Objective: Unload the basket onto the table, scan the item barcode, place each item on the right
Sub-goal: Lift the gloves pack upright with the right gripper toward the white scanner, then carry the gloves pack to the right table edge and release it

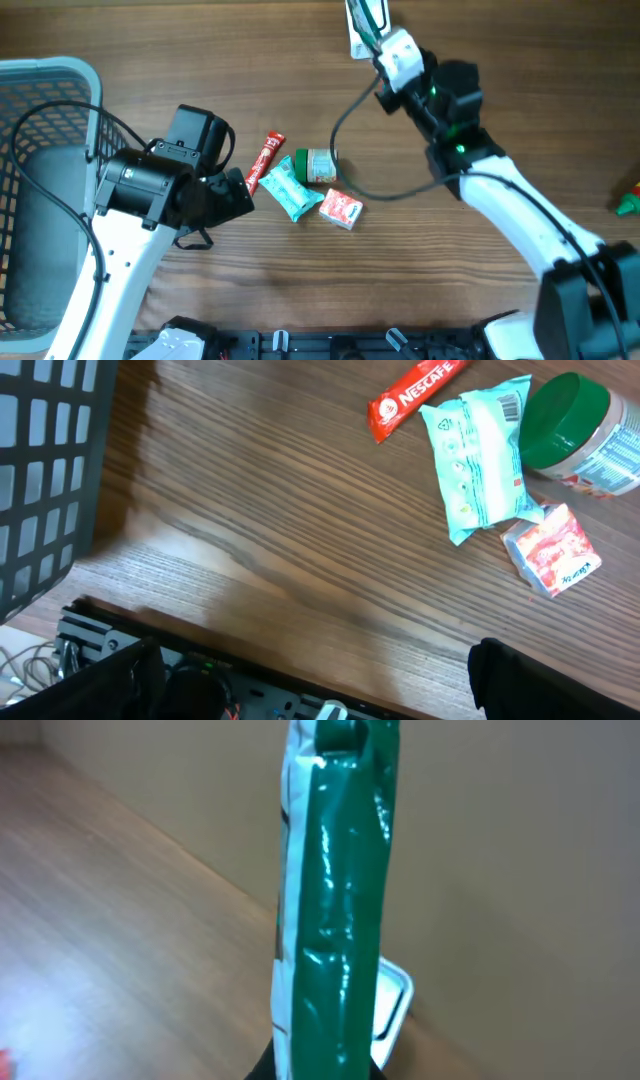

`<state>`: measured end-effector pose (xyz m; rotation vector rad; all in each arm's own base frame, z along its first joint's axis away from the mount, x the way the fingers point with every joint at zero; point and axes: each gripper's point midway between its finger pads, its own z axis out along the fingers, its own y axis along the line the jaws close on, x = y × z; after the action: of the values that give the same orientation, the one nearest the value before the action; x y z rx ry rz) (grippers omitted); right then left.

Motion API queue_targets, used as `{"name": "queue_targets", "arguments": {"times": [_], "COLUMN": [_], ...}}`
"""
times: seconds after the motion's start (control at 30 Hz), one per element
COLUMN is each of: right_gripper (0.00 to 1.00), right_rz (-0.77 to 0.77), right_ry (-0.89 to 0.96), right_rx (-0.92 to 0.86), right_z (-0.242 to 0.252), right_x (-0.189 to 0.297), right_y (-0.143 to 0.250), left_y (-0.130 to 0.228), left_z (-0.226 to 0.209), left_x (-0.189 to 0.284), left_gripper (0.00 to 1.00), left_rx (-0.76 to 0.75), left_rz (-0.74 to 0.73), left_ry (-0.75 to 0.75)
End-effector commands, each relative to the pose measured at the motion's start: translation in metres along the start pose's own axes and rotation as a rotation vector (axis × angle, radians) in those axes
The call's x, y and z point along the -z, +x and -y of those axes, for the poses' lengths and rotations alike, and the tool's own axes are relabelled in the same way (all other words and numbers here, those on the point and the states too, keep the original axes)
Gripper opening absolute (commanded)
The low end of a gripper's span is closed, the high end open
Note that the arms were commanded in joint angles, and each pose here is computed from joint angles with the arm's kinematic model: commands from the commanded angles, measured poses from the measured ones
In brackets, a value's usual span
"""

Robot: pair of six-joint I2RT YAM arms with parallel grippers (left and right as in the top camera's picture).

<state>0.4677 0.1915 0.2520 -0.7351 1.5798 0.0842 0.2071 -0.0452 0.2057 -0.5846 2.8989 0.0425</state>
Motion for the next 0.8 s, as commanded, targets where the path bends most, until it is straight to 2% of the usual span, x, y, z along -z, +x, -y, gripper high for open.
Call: {"name": "queue_targets", "arguments": {"times": [0.0,0.37,0.7,0.77], "right_gripper": [0.04,0.04,0.04,0.04], "right_rz": [-0.010,-0.099,-0.111,-0.124], "right_ry": [0.088,0.171,0.135,0.121], "right_rx": [0.140,0.327,0.379,0.434], "right_z": [0.034,0.058,0.038,0.035], "right_x": [-0.032,-0.134,-0.165,-0.167], "right_y": [-0.005,0.043,0.069,0.077], "left_y": [0.000,0.000,0.000,0.000], "left_z": [0.000,0.000,0.000,0.000], "left_x": [0.002,0.002,0.002,0.002], "left_gripper": [1.00,1.00,1.00,1.00], "left_rx": [-0.011,-0.011,-0.011,-0.011], "left_rz": [0.005,0.005,0.005,0.006], "left_ry": [0.011,0.011,0.011,0.011]}}
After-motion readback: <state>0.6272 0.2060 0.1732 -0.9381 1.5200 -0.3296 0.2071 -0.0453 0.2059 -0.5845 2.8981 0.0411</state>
